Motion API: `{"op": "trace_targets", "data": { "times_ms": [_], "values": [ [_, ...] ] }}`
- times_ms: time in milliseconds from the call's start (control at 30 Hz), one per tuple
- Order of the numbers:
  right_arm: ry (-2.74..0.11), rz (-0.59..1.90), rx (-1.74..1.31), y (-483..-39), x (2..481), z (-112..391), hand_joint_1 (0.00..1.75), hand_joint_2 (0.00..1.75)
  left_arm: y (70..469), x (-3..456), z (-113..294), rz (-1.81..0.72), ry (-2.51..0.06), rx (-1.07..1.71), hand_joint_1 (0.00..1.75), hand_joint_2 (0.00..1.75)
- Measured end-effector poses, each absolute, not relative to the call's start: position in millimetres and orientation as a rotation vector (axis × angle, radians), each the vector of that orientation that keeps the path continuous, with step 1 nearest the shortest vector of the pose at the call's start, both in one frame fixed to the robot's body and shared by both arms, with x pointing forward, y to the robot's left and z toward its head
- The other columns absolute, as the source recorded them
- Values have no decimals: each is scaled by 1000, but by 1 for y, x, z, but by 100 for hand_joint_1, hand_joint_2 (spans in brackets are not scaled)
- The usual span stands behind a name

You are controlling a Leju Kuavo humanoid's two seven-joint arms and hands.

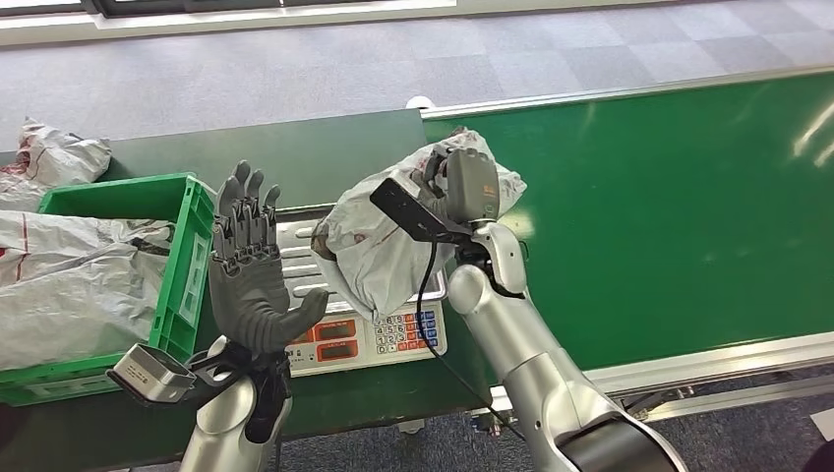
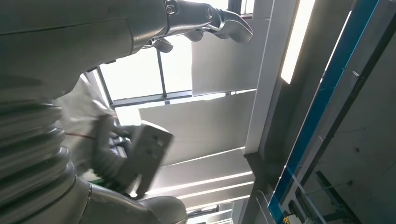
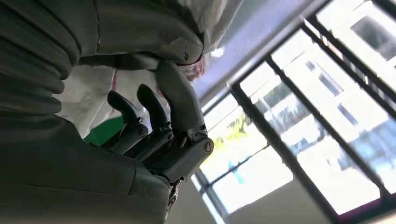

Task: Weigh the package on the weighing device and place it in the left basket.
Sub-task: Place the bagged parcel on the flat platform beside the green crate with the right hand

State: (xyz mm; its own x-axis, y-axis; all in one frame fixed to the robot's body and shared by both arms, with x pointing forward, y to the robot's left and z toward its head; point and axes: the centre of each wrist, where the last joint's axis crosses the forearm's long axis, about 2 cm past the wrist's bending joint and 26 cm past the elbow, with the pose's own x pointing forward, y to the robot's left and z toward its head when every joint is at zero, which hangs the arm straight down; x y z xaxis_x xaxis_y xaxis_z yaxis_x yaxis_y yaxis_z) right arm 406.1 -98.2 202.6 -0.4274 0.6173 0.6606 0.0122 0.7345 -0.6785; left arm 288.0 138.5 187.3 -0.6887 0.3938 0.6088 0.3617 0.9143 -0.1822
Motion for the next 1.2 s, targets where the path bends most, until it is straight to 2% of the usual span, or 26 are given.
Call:
{"op": "trace_targets", "data": {
  "times_ms": [133,267,567,700,767,833,900,1000,1167,1200],
  "values": [
    [-1741,981,-259,-92,402,178,0,175,138,291,189,27,-2398,-558,0,175],
    [-1707,1096,-143,-97,398,159,0,0,137,291,189,3,-2399,-571,0,175],
    [-1679,1138,-146,-120,399,144,0,0,137,291,189,-14,-2400,-577,0,175],
    [-1752,1100,-248,-127,398,144,0,0,138,290,189,-23,-2404,-567,0,175],
    [-1873,1006,-365,-131,395,151,0,87,139,288,189,-25,-2408,-559,0,175],
    [-2081,814,-541,-135,388,165,0,87,140,286,189,-25,-2404,-553,0,175],
    [-2335,563,-759,-141,372,188,0,0,141,285,189,-26,-2393,-547,0,175],
    [-2589,279,-993,-157,344,233,0,0,140,285,187,-24,-2382,-532,0,175],
    [-2731,27,-1153,-181,304,276,0,0,140,285,185,-37,-2384,-448,0,175],
    [-2749,-3,-1176,-183,298,281,0,44,141,285,184,-50,-2390,-385,0,175]
  ]
}}
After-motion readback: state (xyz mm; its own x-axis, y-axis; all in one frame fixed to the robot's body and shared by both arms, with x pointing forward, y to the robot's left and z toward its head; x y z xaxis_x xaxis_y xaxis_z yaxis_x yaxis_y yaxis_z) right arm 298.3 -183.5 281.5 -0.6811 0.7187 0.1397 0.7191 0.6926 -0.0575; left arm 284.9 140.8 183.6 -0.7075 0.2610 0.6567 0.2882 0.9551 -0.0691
